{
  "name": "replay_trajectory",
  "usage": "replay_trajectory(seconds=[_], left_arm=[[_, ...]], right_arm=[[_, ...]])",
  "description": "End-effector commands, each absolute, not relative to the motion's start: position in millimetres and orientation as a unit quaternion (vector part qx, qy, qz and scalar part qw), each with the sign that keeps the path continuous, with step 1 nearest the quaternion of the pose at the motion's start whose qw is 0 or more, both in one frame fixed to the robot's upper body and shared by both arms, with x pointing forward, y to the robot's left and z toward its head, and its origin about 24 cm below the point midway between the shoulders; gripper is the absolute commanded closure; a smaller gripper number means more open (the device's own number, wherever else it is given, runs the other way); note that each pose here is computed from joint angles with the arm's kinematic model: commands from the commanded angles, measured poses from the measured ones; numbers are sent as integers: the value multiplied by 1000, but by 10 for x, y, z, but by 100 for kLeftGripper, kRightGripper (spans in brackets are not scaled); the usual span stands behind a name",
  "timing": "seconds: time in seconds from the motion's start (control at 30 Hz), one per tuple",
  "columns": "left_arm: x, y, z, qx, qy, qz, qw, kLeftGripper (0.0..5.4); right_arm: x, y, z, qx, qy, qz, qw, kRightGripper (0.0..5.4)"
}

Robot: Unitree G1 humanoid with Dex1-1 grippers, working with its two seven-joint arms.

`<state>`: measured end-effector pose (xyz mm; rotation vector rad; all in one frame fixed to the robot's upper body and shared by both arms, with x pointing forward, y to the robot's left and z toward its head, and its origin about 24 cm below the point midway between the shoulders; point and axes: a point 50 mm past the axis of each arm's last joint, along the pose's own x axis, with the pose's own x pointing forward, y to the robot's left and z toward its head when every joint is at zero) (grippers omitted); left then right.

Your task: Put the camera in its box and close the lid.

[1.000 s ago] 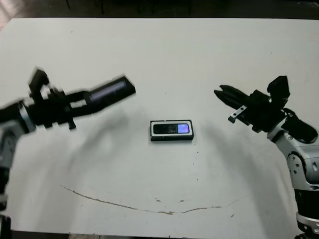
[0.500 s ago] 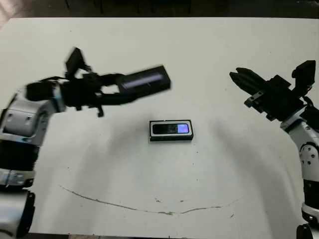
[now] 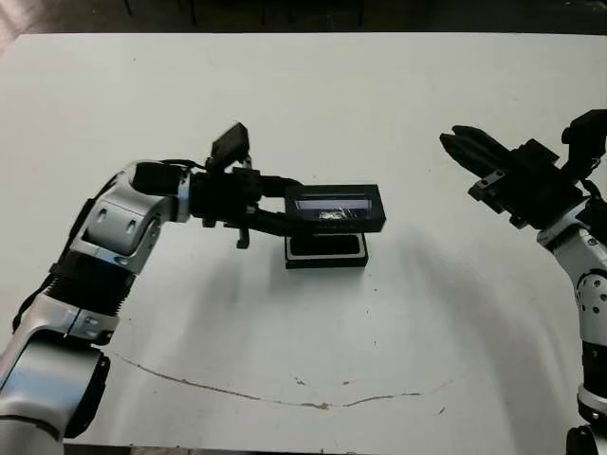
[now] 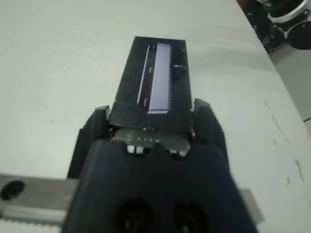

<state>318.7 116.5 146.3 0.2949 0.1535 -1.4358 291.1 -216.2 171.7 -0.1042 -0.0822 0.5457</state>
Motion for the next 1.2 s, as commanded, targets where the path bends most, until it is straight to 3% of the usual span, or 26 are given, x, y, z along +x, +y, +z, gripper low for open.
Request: replay_trajectory(seconds=[0.03,0.53,1.2], left_arm=[[3188,1199,1403,143,92,-652,739,391],[3174,1198,1335,204,103,-637,736,391],[3172,1178,1308,224,129,-627,735,391]], right_arm=[[2893,-2183,1667,-59,-21,260,964,540],[2878,-2153,1615,-53,-8,266,962,540],[2856,-2141,1624,-55,-7,266,962,540]])
